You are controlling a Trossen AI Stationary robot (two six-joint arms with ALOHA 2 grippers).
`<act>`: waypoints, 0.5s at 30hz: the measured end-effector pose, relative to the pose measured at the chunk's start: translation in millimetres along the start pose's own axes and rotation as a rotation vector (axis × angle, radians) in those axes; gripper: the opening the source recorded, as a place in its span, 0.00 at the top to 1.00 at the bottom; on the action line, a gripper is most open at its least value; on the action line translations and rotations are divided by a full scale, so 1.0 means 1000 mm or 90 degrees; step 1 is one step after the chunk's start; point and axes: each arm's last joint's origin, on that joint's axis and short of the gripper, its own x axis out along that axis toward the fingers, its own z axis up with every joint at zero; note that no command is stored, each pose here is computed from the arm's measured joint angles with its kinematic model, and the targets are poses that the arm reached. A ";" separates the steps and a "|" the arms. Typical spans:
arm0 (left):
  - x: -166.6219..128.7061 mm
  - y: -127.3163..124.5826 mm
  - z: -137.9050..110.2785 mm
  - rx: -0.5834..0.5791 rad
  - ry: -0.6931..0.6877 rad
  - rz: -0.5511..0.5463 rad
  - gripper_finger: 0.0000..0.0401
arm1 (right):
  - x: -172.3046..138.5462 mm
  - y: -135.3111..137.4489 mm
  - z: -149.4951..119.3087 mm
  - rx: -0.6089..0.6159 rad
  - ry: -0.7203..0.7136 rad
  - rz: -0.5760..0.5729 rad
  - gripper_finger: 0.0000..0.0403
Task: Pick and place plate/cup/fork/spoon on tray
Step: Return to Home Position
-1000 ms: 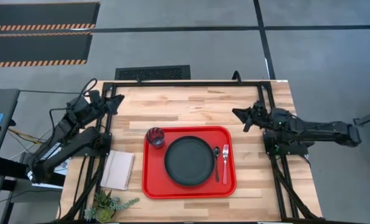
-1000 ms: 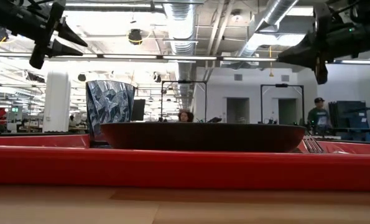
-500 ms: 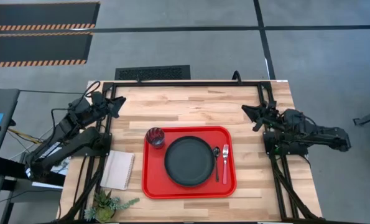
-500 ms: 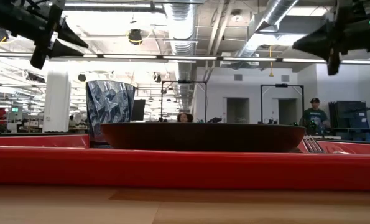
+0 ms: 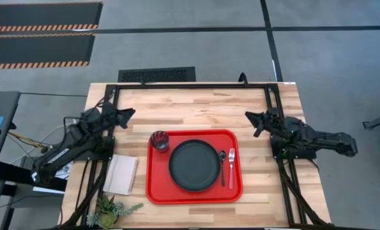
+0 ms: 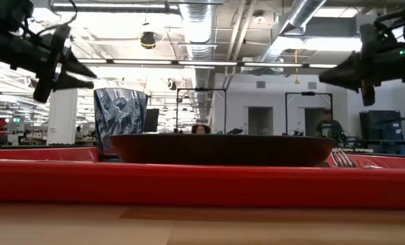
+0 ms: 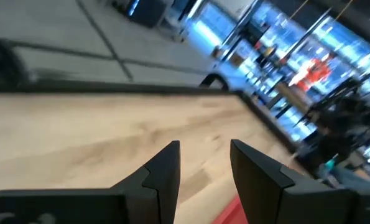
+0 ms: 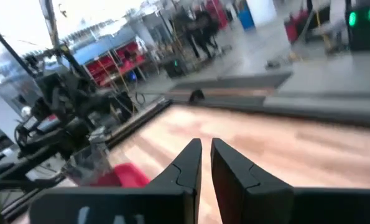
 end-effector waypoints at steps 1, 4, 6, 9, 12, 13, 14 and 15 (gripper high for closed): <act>0.001 0.001 -0.002 0.000 0.011 0.009 0.69 | 0.001 0.000 0.000 -0.006 -0.011 0.004 0.85; 0.004 0.006 -0.008 0.006 0.021 0.028 0.69 | 0.005 0.000 -0.004 -0.033 -0.027 0.011 0.85; 0.007 0.010 -0.014 0.009 0.025 0.040 0.69 | 0.005 0.000 -0.005 -0.044 -0.030 0.013 0.85; 0.010 0.014 -0.018 0.005 0.023 0.054 0.69 | 0.008 -0.001 -0.008 -0.055 -0.013 -0.001 0.85; 0.011 0.013 -0.017 0.024 0.013 0.055 0.69 | 0.008 -0.002 -0.008 -0.056 -0.016 -0.012 0.85; 0.010 0.013 -0.017 0.028 0.011 0.055 0.69 | 0.008 -0.003 -0.008 -0.057 -0.015 -0.016 0.85; 0.010 0.013 -0.017 0.029 0.010 0.055 0.69 | 0.009 -0.003 -0.008 -0.057 -0.016 -0.019 0.85; 0.010 0.014 -0.017 0.028 0.009 0.059 0.69 | 0.009 -0.004 -0.007 -0.057 -0.018 -0.020 0.85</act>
